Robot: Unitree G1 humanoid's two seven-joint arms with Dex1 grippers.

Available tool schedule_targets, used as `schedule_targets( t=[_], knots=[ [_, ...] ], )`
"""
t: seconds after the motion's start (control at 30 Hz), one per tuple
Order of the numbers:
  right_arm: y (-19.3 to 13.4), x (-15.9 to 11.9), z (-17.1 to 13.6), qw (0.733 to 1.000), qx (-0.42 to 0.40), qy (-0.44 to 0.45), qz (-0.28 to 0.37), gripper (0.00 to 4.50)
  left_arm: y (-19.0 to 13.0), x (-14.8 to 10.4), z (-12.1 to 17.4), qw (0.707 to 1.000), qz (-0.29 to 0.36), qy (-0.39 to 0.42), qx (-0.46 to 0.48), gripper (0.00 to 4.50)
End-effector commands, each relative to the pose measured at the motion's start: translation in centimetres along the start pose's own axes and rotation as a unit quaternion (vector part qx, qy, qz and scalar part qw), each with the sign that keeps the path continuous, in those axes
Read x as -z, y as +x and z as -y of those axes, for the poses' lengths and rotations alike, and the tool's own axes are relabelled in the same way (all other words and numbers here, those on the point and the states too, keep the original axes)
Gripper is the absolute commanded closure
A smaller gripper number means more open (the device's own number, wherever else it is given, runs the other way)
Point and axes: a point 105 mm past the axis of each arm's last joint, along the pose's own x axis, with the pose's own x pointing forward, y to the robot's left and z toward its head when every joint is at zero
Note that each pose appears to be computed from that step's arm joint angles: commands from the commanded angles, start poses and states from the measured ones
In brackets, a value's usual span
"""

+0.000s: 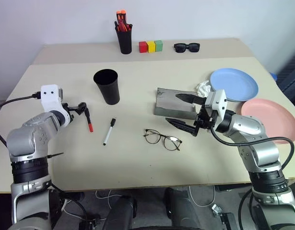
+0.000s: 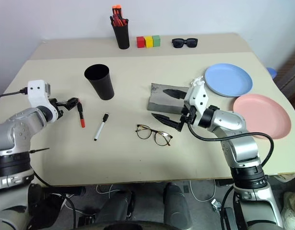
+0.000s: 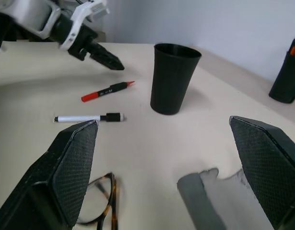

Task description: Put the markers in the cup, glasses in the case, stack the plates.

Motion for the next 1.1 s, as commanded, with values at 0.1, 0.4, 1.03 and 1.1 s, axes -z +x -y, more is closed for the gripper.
schedule_targets(
  t=[0.1,0.4,1.03,1.1],
  knots=[
    [0.6,-1.5,0.0,0.999,0.002,-0.022,0.029,0.02,0.9,-0.7,1.2,0.999,-0.029,-0.022,-0.007,0.0],
    [0.1,-1.0,0.0,1.0,0.015,-0.018,0.018,0.02,1.5,1.3,1.9,0.997,-0.07,-0.034,-0.002,0.0],
    [-0.7,-0.7,1.3,0.999,0.029,-0.034,-0.006,0.0,1.1,0.3,0.7,0.999,-0.033,0.009,-0.035,4.47],
    [-0.7,-0.7,1.4,0.999,0.029,-0.034,-0.006,0.0,0.7,-2.0,0.2,0.998,0.036,0.039,-0.042,4.47]
  ],
)
